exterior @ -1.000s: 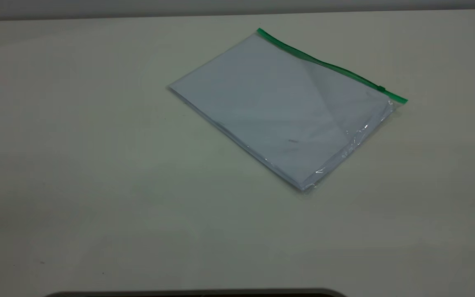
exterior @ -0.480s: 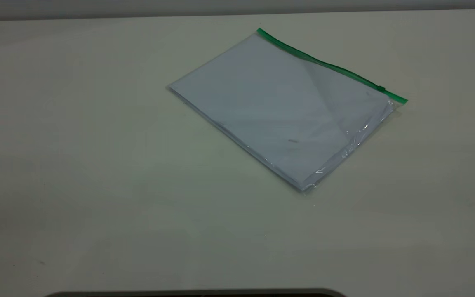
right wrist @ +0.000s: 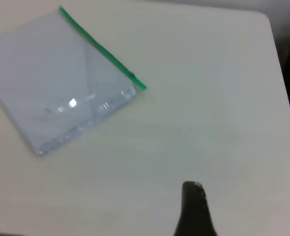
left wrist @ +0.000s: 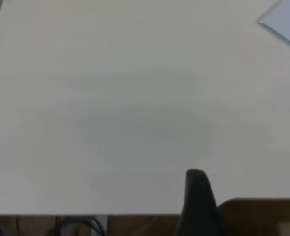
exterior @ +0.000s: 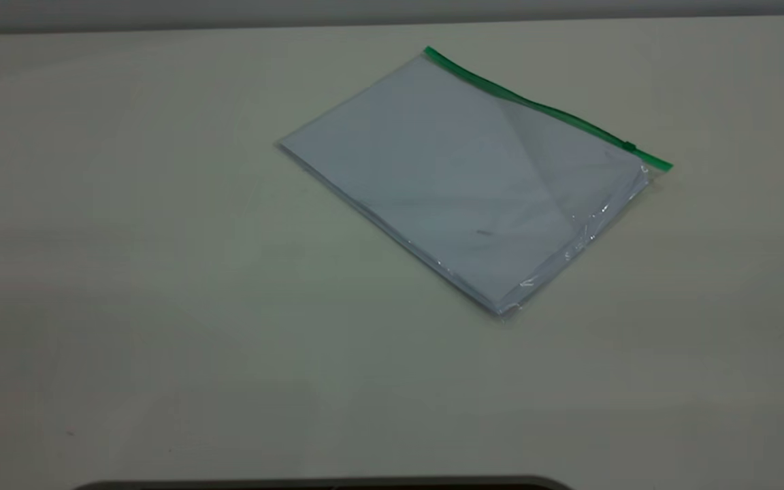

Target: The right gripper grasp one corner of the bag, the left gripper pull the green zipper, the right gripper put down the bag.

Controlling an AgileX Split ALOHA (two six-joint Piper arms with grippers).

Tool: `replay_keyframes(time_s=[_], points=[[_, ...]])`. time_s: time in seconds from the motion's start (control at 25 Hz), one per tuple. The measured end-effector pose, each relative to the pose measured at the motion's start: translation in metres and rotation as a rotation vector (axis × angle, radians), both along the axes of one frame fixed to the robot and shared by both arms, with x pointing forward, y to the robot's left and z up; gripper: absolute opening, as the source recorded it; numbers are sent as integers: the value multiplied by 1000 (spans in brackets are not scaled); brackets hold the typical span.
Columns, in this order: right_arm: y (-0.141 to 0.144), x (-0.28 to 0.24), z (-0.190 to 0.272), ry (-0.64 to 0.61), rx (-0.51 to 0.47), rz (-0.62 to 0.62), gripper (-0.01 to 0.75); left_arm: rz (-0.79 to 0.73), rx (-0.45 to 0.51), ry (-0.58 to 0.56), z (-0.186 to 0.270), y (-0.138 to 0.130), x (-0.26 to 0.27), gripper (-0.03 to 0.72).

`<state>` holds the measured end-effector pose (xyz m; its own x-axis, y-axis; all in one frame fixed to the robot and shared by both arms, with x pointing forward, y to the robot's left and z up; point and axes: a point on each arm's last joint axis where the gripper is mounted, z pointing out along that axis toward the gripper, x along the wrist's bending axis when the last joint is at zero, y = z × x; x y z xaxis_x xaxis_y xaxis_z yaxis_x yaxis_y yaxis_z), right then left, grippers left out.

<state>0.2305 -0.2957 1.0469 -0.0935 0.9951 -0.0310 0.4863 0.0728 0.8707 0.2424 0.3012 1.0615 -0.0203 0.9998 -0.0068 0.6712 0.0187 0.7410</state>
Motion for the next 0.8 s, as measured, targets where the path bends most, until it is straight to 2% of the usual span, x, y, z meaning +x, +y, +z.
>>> replay_keyframes(time_s=[0.16, 0.28, 0.64, 0.8], points=[[3, 14, 18, -3, 31, 16, 578, 6, -7, 88, 22, 1, 45, 588], [4, 37, 27, 56, 38, 15, 578, 7, -8, 131, 32, 2, 91, 588], [14, 140, 11, 307, 142, 13, 578, 5, -42, 172, 37, 2, 230, 588], [16, 185, -5, 351, 145, 2, 578, -31, -49, 151, 29, 0, 286, 588]])
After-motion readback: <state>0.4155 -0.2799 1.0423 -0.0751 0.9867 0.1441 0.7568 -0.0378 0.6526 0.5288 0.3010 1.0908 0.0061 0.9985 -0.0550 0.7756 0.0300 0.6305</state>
